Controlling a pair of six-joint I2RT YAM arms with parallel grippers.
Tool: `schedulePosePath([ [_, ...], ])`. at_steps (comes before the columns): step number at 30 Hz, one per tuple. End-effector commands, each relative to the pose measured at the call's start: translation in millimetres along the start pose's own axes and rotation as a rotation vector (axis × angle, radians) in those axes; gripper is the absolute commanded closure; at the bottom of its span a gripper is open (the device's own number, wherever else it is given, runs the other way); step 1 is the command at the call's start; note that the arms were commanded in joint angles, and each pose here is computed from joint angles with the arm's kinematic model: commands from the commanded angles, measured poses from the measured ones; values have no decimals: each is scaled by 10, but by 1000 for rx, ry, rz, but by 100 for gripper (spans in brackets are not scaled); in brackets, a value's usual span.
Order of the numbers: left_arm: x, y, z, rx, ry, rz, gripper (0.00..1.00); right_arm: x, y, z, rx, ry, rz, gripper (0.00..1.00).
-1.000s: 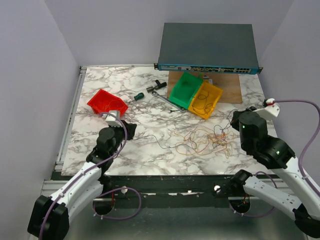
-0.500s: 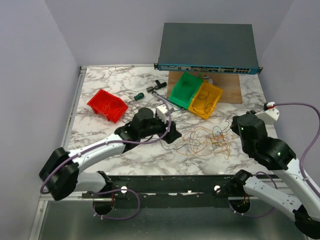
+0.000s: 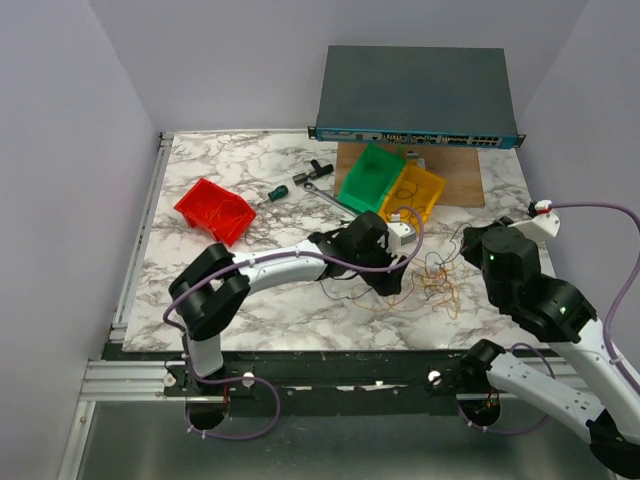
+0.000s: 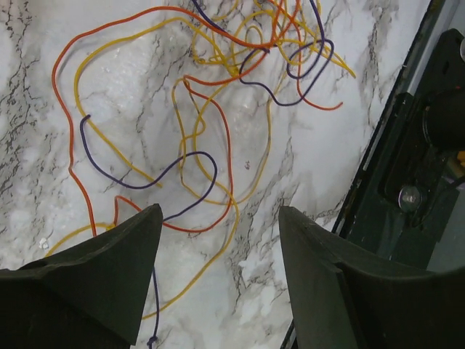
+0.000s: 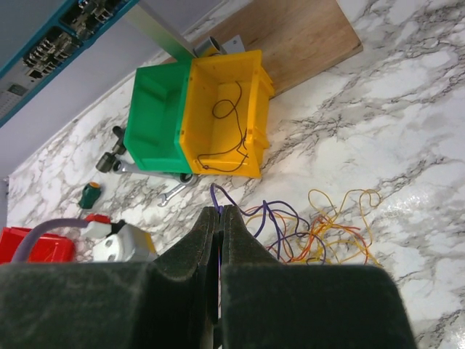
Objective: Untangle the cables
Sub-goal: Untie the cable.
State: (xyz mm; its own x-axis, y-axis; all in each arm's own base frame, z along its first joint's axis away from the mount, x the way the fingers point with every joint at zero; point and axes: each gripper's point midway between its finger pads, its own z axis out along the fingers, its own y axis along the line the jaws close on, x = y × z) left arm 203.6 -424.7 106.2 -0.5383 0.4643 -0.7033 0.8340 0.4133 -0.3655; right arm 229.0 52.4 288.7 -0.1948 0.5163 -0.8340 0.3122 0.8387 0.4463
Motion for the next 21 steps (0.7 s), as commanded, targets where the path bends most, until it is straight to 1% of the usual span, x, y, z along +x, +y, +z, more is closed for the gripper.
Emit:
schedulePosePath([
  [1,-151,7,180,3,-5,-63,35,-112,49,-52,-34,-26,29,99],
  [5,-256,67,403,-2,-14,-96,37,-119,46,-67,-39,-26,32,99],
  [8,-271,126,573,-6,-12,-118,44,-117,28,-80,-39,-24,33,99],
  [10,-288,140,674,4,-12,-123,58,-122,20,-88,-41,-26,36,99],
  [12,-295,166,737,1,-1,-129,80,-108,2,-84,-36,-25,31,99],
  [13,-307,180,729,-5,4,-126,96,-82,-20,-73,-27,-20,24,99],
  [14,-323,202,671,-21,7,-121,100,-53,-48,-67,-14,-14,24,99],
  [15,-342,204,580,-29,-2,-107,100,-7,-90,-52,6,-4,17,98],
  [16,-455,163,404,-35,-47,-73,100,60,-136,-36,25,10,14,97],
  [18,-536,101,61,-52,-113,-8,100,213,-199,5,48,44,-5,96],
  [21,-749,-38,-470,-79,-196,72,100,520,-236,81,48,124,-64,91],
])
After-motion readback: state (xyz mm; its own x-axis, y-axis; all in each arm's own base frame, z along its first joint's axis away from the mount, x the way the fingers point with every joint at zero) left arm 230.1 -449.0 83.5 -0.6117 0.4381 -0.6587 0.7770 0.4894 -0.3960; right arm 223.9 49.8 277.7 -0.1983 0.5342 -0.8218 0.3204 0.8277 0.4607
